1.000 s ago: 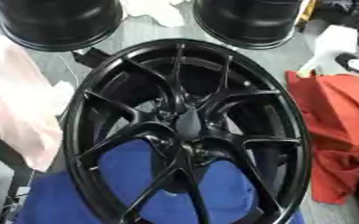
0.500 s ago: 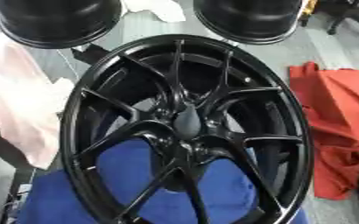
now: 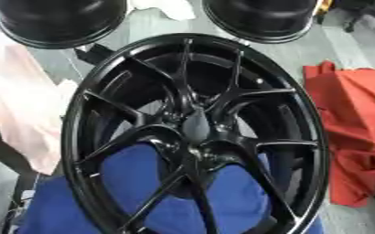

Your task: Pull the pin out of the wheel hub.

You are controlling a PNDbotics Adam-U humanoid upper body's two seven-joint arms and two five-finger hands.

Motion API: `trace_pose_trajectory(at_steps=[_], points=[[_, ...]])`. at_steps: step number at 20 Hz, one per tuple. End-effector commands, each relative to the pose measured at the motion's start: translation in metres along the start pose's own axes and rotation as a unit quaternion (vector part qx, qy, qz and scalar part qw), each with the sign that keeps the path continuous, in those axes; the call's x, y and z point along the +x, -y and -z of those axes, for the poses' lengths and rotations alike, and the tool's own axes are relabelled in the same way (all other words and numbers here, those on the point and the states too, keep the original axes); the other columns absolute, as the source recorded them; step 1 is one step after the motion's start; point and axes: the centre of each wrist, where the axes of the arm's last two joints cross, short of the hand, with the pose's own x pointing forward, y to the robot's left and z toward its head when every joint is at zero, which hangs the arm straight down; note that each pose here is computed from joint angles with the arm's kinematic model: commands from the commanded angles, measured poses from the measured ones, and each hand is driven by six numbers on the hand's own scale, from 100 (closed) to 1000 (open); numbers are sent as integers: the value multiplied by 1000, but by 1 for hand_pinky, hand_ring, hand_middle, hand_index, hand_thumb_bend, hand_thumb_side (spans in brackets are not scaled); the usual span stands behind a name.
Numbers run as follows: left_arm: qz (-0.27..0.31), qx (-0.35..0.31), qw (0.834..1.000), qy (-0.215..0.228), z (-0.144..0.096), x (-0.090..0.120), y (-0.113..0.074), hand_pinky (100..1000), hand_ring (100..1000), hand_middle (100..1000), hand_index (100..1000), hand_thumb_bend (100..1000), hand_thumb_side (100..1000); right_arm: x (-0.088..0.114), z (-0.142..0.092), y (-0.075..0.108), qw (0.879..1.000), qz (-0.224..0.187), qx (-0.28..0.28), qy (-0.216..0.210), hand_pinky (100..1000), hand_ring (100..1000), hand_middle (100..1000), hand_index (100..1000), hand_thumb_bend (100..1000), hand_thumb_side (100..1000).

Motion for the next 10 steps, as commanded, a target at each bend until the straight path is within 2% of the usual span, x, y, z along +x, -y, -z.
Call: trace_pose_trajectory(at_steps=[1,2,4,5,7,9,10], points=[[3,-3,1000,17,5,7,0,841,696,646,753,157,776,6,0,21,999,-3,-31,9,774,778,798,832,357,100],[3,-3,1000,17,5,7,0,841,695,645,753,156,776,10,-1,21,999,4,-35,15,756,742,760,815,382,100],[4,-3,1000,17,5,7,0,840,694,645,752,155,775,19,-3,23,998,23,-50,34,704,642,668,753,281,100],[3,-3,1000,17,5,7,0,840,694,645,752,155,775,25,-5,23,997,31,-56,46,699,630,656,744,264,100],[3,-4,1000,18,5,7,0,840,694,644,752,154,774,37,-9,23,994,45,-62,76,683,602,625,715,171,118],[2,-5,1000,19,5,8,1,840,693,644,752,154,774,51,-15,21,991,55,-58,111,680,586,609,698,100,189],[2,-6,1000,19,6,8,1,840,692,643,752,153,774,58,-18,20,988,59,-53,130,680,582,605,694,100,216]])
